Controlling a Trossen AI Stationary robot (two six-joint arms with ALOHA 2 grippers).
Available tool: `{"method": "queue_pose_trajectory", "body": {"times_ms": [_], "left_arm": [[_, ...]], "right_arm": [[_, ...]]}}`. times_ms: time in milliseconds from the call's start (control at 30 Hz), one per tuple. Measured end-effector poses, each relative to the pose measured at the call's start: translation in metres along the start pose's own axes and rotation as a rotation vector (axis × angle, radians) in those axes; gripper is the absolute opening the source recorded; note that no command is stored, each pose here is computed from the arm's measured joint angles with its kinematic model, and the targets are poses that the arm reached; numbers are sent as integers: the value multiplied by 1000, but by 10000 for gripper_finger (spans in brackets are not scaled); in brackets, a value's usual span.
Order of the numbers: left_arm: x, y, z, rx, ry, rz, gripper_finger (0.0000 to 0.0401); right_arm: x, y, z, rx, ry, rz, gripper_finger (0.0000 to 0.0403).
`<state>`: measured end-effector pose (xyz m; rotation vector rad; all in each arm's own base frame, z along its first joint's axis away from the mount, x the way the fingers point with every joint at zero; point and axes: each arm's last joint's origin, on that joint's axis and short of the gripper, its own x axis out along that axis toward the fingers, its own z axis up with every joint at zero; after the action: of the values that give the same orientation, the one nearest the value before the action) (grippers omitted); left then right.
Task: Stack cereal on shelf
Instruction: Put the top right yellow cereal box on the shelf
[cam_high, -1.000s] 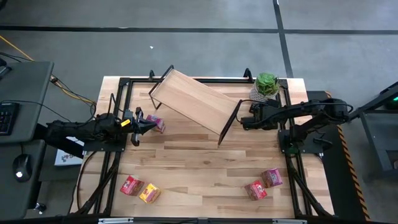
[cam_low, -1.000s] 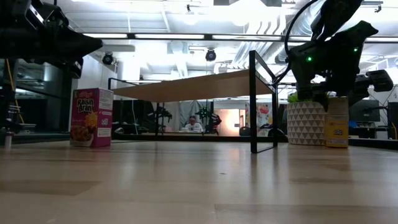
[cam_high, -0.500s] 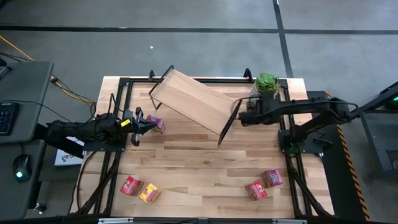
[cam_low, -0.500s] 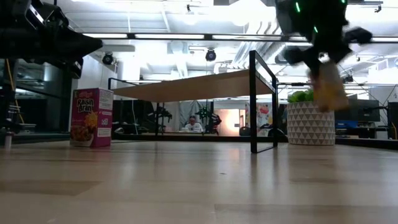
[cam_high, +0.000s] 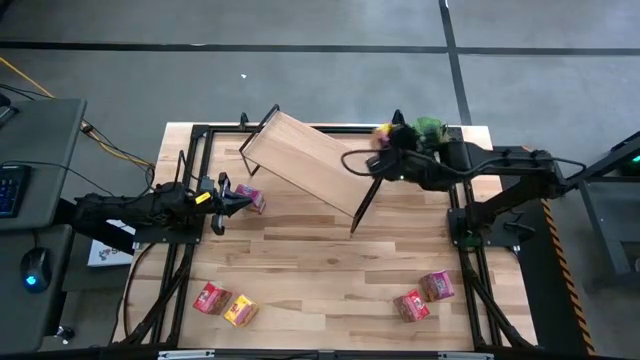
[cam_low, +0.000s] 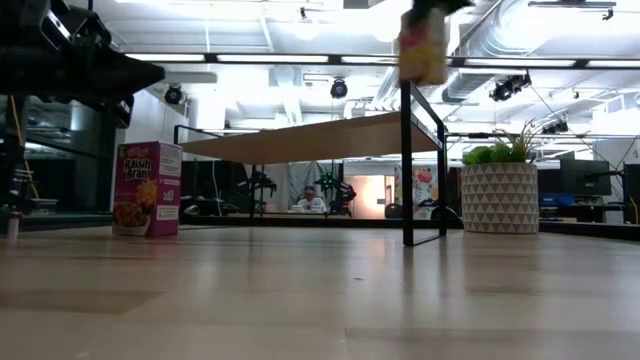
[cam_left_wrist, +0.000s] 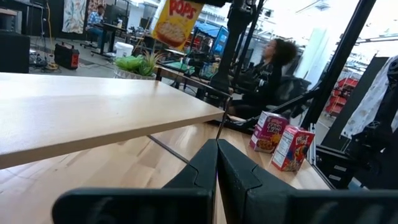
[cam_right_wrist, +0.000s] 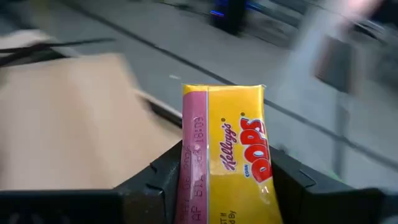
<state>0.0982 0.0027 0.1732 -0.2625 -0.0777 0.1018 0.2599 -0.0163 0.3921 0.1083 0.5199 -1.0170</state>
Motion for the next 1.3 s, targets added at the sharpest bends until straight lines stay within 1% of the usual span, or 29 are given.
{"method": "queue_pose_trajectory", "body": {"times_ms": [133, 167, 233, 333, 500, 633, 833, 1000, 1200, 1300], "left_arm": [[0, 0, 0, 0, 3, 1, 3], [0, 0, 0, 0, 3, 1, 3], [0, 0, 0, 0, 2, 1, 3], [0, 0, 0, 0, 3, 1, 3], [0, 0, 0, 1, 5, 2, 3], [0, 0, 0, 1, 5, 2, 3], [0, 0, 0, 1, 5, 2, 3], [0, 0, -1, 1, 6, 2, 3], [0, 0, -1, 1, 6, 2, 3], [0, 0, -1, 1, 6, 2, 3]], "right_arm": [[16, 16, 7, -104, -20, 238, 154], [20, 18, 7, -128, -14, 282, 154], [28, 22, 6, -166, 9, 316, 154], [39, 24, 3, -210, 49, 310, 154], [55, 21, -8, -274, 164, 276, 154], [65, 22, -11, -271, 208, 259, 154], [73, 29, -14, -331, 205, 241, 154], [77, 29, -25, -331, 165, 242, 154], [70, 17, -40, -283, 90, 311, 154], [64, 11, -43, -259, 75, 371, 154]]}}
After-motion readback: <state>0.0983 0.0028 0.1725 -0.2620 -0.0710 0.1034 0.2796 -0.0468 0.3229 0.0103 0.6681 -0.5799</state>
